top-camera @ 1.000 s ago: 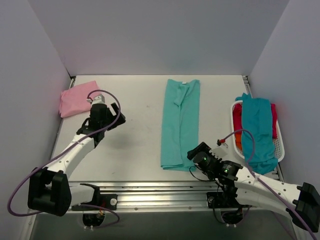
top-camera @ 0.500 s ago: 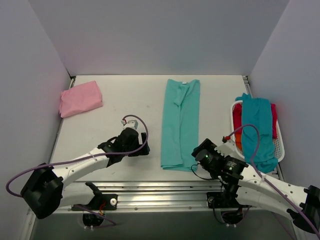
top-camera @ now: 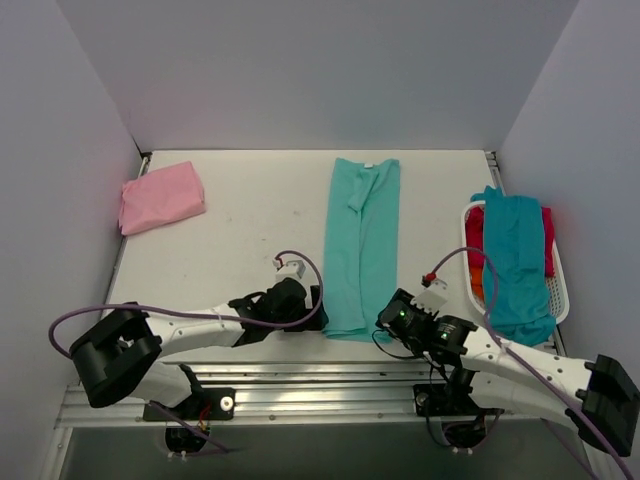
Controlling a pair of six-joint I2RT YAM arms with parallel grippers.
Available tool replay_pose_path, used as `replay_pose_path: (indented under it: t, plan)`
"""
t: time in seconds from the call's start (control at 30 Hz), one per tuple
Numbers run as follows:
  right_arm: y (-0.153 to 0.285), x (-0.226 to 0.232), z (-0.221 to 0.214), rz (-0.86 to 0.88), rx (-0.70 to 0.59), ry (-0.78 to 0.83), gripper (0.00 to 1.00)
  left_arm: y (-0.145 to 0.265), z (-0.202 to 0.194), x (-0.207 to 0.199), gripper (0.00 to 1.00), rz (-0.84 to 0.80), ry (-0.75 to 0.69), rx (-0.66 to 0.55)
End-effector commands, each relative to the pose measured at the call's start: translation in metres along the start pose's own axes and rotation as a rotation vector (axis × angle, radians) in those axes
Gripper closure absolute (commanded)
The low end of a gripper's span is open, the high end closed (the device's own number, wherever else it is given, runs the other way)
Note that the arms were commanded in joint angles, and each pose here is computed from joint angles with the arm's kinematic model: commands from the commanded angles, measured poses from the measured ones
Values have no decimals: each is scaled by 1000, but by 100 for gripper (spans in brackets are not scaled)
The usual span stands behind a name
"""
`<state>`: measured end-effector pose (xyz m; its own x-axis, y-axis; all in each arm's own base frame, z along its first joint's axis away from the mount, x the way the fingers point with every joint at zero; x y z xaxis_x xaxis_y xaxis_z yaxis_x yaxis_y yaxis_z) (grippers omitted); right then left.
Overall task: Fold and stack the t-shirts
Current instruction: Fold the tshirt
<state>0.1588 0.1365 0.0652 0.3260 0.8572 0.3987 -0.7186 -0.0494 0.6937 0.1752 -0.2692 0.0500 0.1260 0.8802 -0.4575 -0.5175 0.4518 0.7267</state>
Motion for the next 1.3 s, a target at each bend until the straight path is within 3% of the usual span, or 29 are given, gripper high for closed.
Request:
replay_pose_path:
  t: [0.0,0.37,0.43,0.47,0.73,0.97,1.0,1.13,1.27]
  plan:
    - [-13,5,-18,16,59,48,46,-15,-2,-19,6,-60,46,-5]
    - [-20,-13,-18,-1,102,46,44,-29,-12,-44,6,-121,37,53]
    - [-19,-14,-19,0,111,45,51,-29,-17,-49,6,-131,35,69]
    - [-20,-14,-21,3,116,46,59,-29,-19,-51,6,-135,36,74]
    - [-21,-18,-30,-7,160,52,67,-25,-37,-54,5,-145,37,107]
    - [-19,-23,-34,-16,178,46,97,-21,-42,-45,0,-136,54,97]
    - [-19,-23,-34,-19,178,43,100,-21,-41,-45,10,-136,55,94]
    - [-18,-25,-33,-27,173,41,100,-24,-41,-43,31,-128,50,87]
    - [-18,-26,-32,-35,171,39,100,-29,-43,-45,45,-137,44,92]
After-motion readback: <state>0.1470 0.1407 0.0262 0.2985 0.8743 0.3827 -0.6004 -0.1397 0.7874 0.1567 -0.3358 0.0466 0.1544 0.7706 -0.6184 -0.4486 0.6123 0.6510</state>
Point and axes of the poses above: each gripper's point midway between its finger pads, its own y axis back along the fingers, its own x axis along the line the jaws close on, z = x × y, the point moved 2 cm from there along y, back along the fingers, and after that the axes turned 2 degrees about y, right-handed, at the moved point
